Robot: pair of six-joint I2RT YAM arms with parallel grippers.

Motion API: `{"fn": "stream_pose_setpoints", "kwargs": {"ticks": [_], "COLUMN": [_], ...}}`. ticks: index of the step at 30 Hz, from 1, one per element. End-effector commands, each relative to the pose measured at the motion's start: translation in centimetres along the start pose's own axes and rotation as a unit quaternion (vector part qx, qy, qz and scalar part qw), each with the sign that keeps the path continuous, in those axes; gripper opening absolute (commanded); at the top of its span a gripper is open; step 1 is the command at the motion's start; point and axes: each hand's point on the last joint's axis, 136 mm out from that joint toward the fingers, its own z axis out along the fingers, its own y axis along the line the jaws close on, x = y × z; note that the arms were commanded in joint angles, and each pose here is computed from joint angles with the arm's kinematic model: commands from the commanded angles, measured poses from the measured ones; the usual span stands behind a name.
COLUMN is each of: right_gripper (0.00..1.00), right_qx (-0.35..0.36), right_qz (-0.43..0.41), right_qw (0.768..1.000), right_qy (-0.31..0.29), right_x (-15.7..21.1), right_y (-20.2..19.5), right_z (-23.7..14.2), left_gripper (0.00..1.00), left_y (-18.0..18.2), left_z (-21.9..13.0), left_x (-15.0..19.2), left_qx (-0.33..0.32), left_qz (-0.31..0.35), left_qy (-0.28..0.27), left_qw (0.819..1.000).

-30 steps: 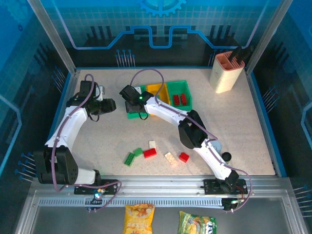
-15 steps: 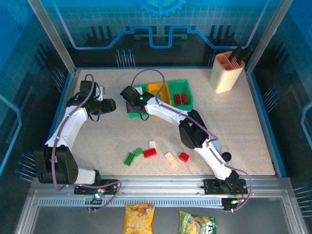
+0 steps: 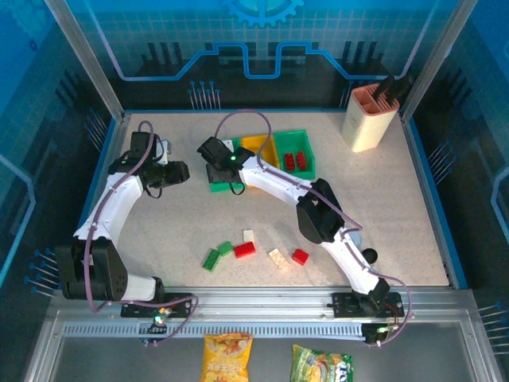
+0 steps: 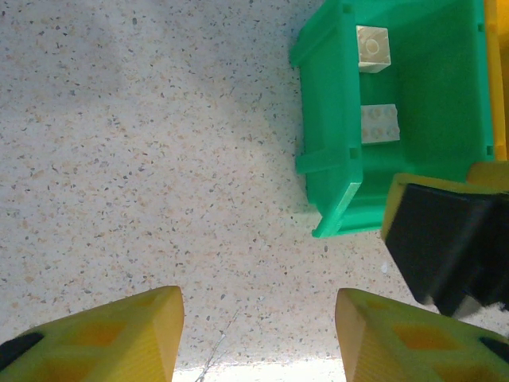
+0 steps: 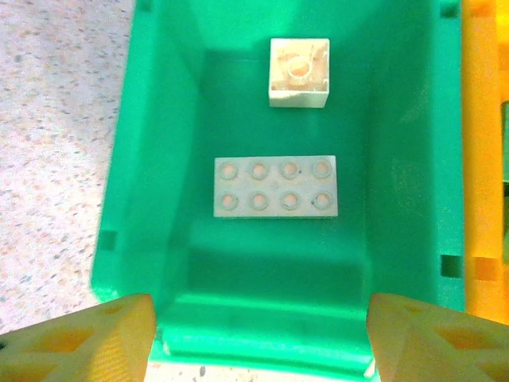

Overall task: Sort the legos into containers by color
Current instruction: Place the lego in the container, then pick up the lego from the bottom-center of the table.

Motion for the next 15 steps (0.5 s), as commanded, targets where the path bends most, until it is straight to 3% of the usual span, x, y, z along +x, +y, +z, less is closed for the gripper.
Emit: {"fn": "stream_pose_setpoints", "kwargs": {"ticks": [1, 8, 12, 15], "right_gripper": [0.71, 0.72, 0.75, 0.75], "right_qx": [-0.033, -0.141, -0.219, -0.271], "right_qz": [-0.023, -0.158, -0.254, -0.337], "right_qw": [0.999, 0.977, 0.942, 0.901], "right_qy": [0.001, 0.036, 0.032, 0.024], "right_x": [-1.2, 1.9, 3.7, 5.5], "right_y": [0.0, 1.6, 2.2, 2.3], "right_z": [-3.9, -7.0, -9.5, -11.3], "left_gripper": [0.54, 0.54, 0.54, 0.54], "left_y": [-0.1, -0.1, -0.2, -0.3], "left_z": [0.1, 0.1, 0.0, 0.0], "left_x": [-0.2, -0.2, -0.2, -0.2], "left_qx": [0.01, 0.011, 0.013, 0.014], "left_qz": [-0.002, -0.002, -0.003, -0.003], "left_qy": [0.002, 0.002, 0.001, 0.0], "left_qw": [1.0, 1.0, 1.0, 1.0]}}
